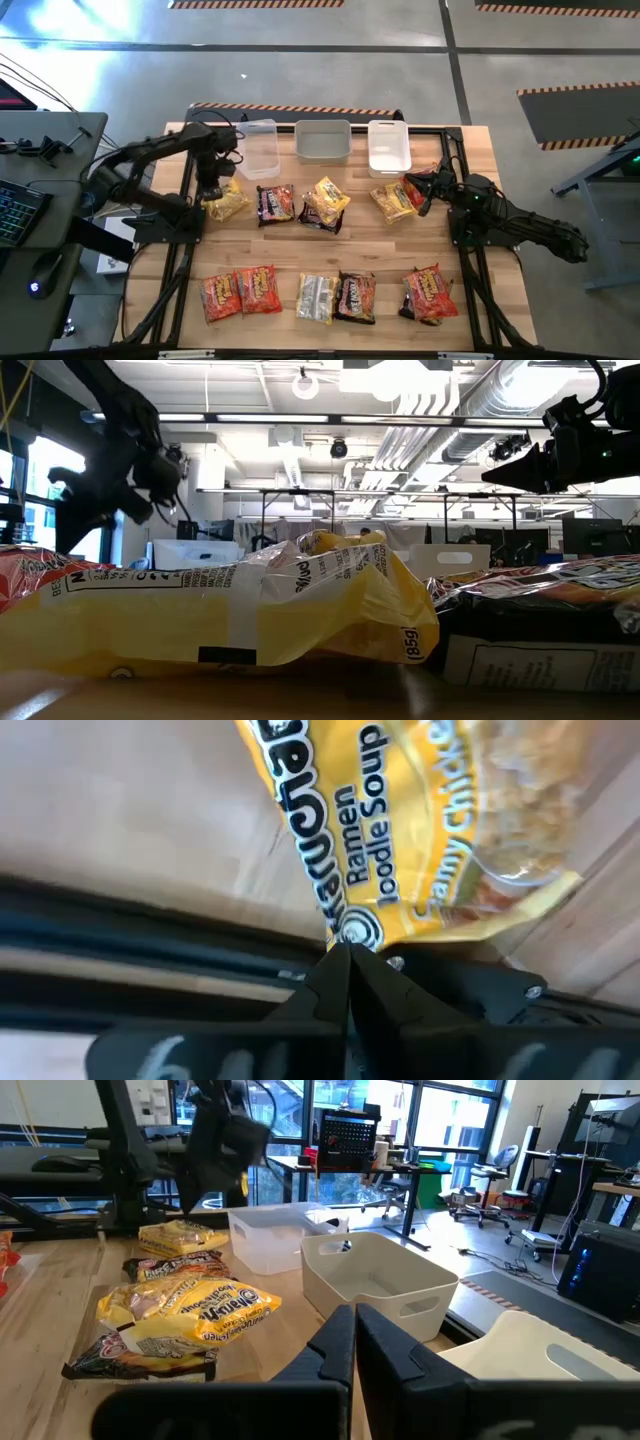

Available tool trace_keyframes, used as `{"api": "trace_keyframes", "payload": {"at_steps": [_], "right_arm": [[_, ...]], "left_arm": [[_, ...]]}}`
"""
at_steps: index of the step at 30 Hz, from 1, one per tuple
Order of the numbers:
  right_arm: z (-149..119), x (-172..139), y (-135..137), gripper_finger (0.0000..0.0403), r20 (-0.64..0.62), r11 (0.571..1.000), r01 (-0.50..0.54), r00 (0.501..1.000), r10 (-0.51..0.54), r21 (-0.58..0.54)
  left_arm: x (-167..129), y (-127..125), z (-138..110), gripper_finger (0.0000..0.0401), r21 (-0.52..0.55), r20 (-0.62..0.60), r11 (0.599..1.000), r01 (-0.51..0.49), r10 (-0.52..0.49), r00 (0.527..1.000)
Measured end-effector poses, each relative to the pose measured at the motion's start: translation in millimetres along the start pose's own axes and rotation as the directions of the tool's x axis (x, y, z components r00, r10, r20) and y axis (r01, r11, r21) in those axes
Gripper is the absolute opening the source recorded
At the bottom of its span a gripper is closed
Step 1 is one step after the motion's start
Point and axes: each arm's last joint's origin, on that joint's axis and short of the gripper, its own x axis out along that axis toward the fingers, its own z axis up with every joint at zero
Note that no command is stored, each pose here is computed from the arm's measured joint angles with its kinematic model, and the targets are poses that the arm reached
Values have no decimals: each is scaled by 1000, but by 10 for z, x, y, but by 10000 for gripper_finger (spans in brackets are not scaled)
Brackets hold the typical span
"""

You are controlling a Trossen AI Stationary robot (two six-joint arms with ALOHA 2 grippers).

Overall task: Sort Maruchan noodles
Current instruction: Put the yellow noodle pack into the transparent bin

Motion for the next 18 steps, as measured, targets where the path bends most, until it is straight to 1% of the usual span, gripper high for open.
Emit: {"api": "trace_keyframes", "payload": {"at_steps": [3, 5, 7, 9, 12, 14, 16, 18], "right_arm": [[1, 0, 0, 0, 0, 1000, 0, 1000, 0, 0], [2, 0, 0, 0, 1, 1000, 0, 1000, 0, 0], [1, 0, 0, 0, 0, 1000, 0, 1000, 0, 0], [1, 0, 0, 0, 0, 1000, 0, 1000, 0, 0], [0, 0, 0, 0, 0, 1000, 0, 1000, 0, 0], [1, 0, 0, 0, 0, 1000, 0, 1000, 0, 0], [0, 0, 0, 0, 0, 1000, 0, 1000, 0, 0], [2, 0, 0, 0, 1, 1000, 0, 1000, 0, 0]], "left_arm": [[-119, -71, -112, 0, -4, 89, 999, -47, 47, 995], [-168, -102, -163, 0, -47, 130, 997, -66, 72, 989], [-190, -112, -177, 2, -118, 158, 991, -65, 83, 984], [-189, -107, -151, 11, -149, 187, 988, -34, 62, 980], [-158, -71, -72, 40, -150, 207, 989, -5, 36, 978], [-112, -28, 0, 68, -165, 195, 986, 8, 25, 980], [-47, 15, 56, 99, -176, 148, 984, 17, 9, 989], [35, 66, 98, 130, -185, 73, 983, -7, 21, 997]]}}
